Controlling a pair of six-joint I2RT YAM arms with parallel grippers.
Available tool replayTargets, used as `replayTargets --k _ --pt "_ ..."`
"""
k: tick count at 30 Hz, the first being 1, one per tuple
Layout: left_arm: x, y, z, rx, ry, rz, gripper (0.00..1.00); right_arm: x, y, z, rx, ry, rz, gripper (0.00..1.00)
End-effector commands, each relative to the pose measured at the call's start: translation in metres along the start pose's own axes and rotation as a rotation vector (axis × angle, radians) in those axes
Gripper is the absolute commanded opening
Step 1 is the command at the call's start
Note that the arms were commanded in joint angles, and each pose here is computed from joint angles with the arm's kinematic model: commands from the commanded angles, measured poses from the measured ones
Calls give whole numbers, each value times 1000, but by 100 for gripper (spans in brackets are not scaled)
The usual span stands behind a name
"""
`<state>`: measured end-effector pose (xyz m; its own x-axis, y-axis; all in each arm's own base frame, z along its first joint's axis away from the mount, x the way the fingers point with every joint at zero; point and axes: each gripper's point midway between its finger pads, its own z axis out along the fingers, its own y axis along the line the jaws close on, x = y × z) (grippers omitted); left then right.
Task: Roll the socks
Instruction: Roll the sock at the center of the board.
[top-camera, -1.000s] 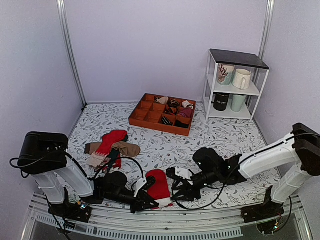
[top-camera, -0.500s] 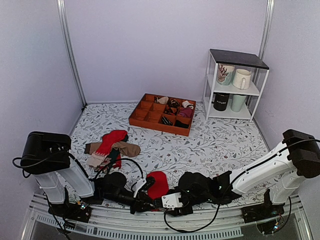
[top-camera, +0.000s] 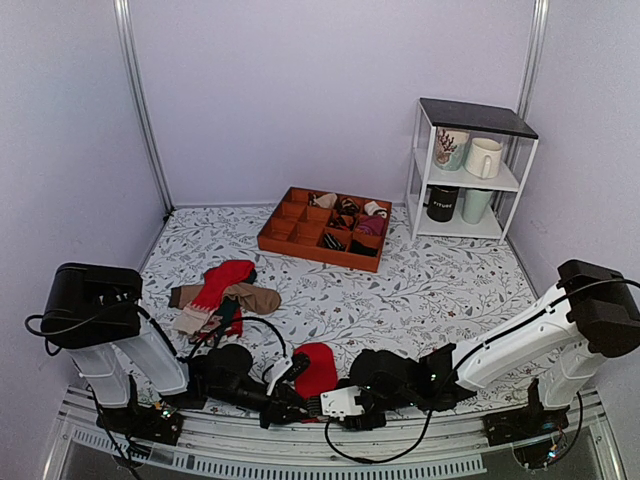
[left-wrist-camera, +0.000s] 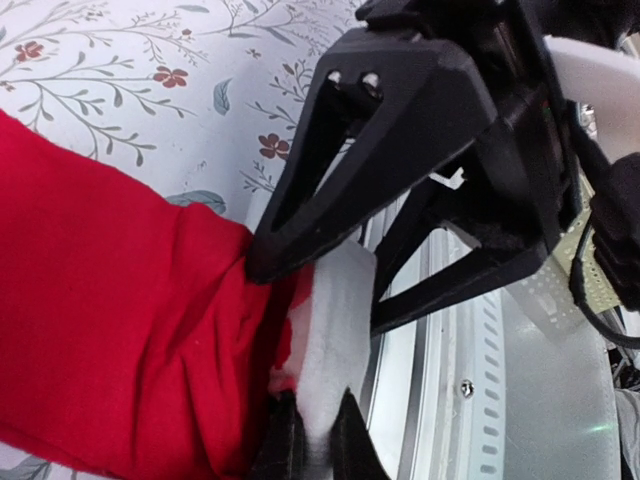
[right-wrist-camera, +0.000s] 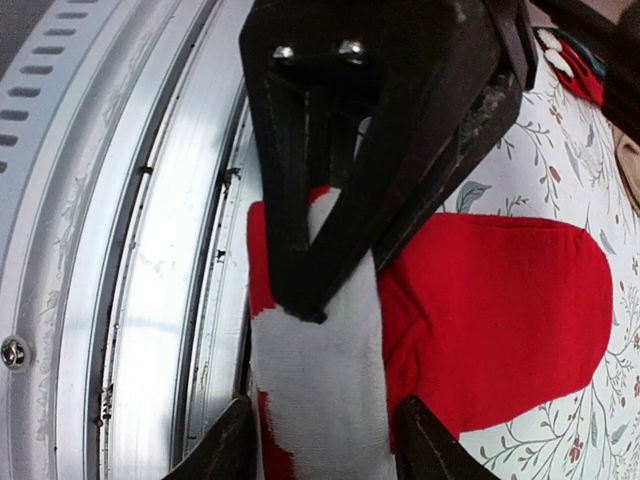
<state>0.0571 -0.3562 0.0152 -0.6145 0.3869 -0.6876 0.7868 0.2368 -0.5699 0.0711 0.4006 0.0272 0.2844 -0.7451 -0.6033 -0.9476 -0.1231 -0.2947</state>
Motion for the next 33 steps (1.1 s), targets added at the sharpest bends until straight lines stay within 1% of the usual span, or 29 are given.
replayTargets --k 1,11,14,19,22,27,33 --pt "100 40 -24 -160 340 -148 0 4 -8 0 50 46 -14 51" --pt "99 45 -24 -169 337 -161 0 -30 -18 -23 83 -46 -62 53" --pt "98 46 -24 -169 335 -165 0 -35 -19 -27 85 -54 -82 53" --pt "98 46 -24 -165 336 -167 0 -42 -10 -26 36 -70 -108 54" --pt "98 46 -24 -165 336 -168 0 -37 -2 -18 7 -48 -109 53" --pt "99 46 -25 -163 339 -168 0 -30 7 -9 -29 -17 -106 49" --pt "99 46 -24 -159 340 -168 0 -21 13 0 -58 20 -98 48"
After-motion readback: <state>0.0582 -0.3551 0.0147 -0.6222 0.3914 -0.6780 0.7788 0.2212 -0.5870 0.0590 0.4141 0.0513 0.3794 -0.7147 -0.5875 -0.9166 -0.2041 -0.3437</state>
